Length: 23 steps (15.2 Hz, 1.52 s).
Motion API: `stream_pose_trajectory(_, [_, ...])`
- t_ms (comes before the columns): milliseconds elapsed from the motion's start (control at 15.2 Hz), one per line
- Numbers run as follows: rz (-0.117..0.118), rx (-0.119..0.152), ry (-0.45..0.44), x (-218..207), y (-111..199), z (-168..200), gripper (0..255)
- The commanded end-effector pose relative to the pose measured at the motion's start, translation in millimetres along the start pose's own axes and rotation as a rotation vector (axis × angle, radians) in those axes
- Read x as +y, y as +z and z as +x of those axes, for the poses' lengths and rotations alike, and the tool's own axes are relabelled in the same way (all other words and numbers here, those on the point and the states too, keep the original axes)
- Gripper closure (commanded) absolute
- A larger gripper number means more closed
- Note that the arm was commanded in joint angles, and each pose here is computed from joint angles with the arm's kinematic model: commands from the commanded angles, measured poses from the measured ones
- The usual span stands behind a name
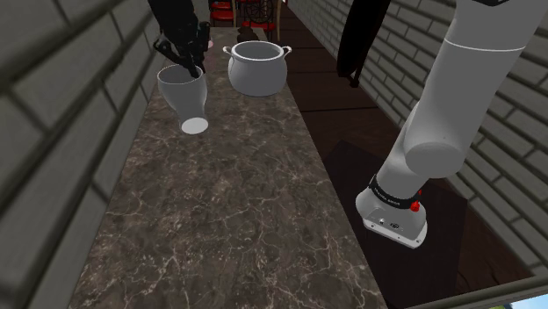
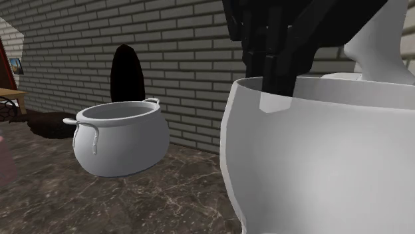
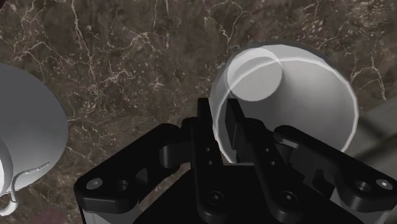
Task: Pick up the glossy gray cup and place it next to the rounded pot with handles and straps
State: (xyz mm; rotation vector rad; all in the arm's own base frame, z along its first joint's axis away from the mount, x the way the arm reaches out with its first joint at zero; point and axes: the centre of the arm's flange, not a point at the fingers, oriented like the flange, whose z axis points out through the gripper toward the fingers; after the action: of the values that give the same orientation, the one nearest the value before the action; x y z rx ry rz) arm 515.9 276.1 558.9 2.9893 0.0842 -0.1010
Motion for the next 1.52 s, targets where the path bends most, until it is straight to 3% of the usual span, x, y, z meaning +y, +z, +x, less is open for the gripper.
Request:
stream_pose_trajectory(0, [0.000, 0.000, 0.000, 1.3, -10.9, 0.2, 255])
stream_pose_trajectory(1254, [0.000, 0.000, 0.000, 15.3, -105.0, -6.6, 255])
stream_pose_trajectory(1452, [0.000, 0.000, 0.000, 54.2, -99.6, -1.7, 255])
